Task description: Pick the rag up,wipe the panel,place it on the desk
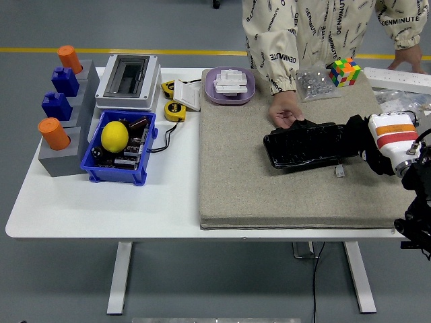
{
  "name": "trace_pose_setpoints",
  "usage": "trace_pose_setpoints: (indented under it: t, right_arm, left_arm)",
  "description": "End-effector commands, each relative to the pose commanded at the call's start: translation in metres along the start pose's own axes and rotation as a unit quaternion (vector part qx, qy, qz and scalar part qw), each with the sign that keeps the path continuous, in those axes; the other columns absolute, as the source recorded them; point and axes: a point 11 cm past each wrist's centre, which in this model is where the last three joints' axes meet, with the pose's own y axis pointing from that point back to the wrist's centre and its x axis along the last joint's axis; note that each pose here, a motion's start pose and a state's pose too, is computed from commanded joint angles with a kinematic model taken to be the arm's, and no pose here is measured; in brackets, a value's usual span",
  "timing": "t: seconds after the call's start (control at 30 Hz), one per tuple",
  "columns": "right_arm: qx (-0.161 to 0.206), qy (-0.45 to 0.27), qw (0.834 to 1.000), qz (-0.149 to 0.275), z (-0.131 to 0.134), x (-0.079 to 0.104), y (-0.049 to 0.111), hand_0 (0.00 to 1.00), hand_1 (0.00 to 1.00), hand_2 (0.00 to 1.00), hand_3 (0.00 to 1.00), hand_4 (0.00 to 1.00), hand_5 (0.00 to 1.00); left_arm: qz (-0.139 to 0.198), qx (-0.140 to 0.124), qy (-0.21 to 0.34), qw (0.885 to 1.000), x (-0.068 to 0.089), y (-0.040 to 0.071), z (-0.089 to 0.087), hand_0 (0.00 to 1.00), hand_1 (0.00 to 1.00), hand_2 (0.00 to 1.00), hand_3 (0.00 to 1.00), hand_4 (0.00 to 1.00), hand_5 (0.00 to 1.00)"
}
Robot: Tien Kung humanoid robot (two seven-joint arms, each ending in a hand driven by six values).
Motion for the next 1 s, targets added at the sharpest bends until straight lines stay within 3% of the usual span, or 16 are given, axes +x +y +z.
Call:
trace_pose_setpoints:
  t: [1.0]
  right_arm:
    - [-0.032, 0.011, 0.999, 0.008, 0.029, 0.006, 0.0, 0.306, 0.416, 0.442, 0.463, 0.955, 0.037]
  left_arm:
    - [0.0, 0.003, 0.002, 1.0, -0.001, 0.0, -0.003, 0.609, 0.641, 0.654, 0.561, 0.629, 0.441]
